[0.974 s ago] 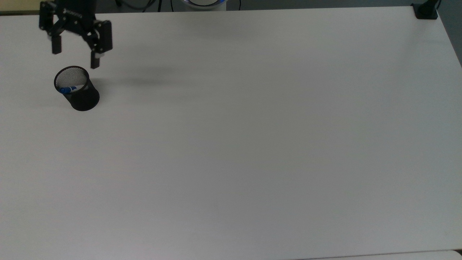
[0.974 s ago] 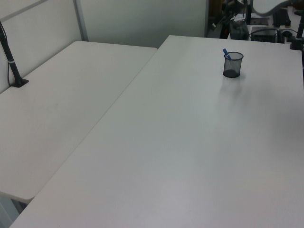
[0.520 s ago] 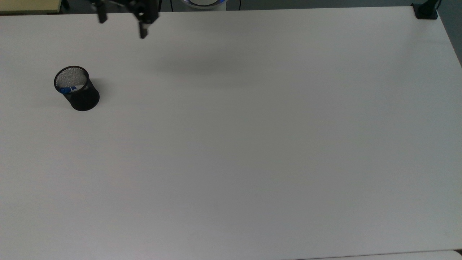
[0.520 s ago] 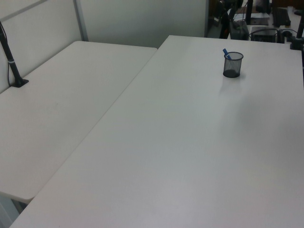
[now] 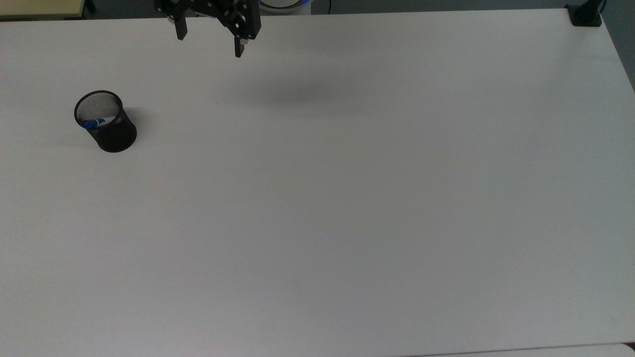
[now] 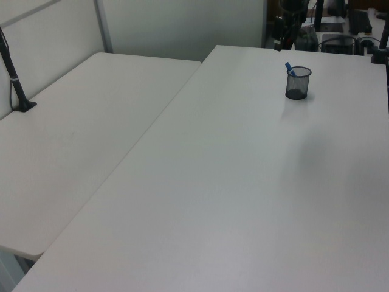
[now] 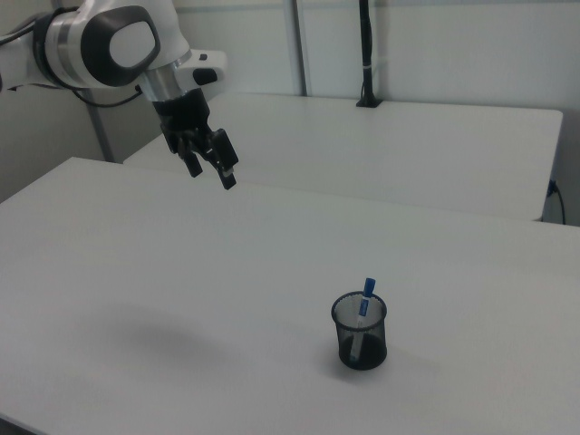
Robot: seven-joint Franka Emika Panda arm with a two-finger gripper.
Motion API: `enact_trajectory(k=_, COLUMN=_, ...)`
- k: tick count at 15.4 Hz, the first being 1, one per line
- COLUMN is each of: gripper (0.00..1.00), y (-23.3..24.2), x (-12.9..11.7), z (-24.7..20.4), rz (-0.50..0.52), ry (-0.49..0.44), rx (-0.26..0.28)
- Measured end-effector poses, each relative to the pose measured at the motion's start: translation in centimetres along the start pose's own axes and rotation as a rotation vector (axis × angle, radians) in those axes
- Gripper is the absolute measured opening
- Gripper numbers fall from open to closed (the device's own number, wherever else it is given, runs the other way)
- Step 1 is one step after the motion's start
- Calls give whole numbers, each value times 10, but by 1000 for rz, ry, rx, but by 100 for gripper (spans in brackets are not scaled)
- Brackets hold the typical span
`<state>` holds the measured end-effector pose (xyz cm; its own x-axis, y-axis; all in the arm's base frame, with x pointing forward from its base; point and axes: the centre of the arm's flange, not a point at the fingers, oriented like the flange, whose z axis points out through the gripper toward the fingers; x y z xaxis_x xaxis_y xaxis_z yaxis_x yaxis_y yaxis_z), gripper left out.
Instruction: Insert the marker
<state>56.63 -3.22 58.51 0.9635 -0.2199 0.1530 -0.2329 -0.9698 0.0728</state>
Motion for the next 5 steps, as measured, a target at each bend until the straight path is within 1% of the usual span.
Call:
enact_trajectory(k=2, gripper=100, y=0, x=1, z=3, rz=-63, ry=-4, rx=-1)
enact_trajectory(k=5, gripper=100, y=0, x=2, z=2, rz=-88, ry=-2, rx=0)
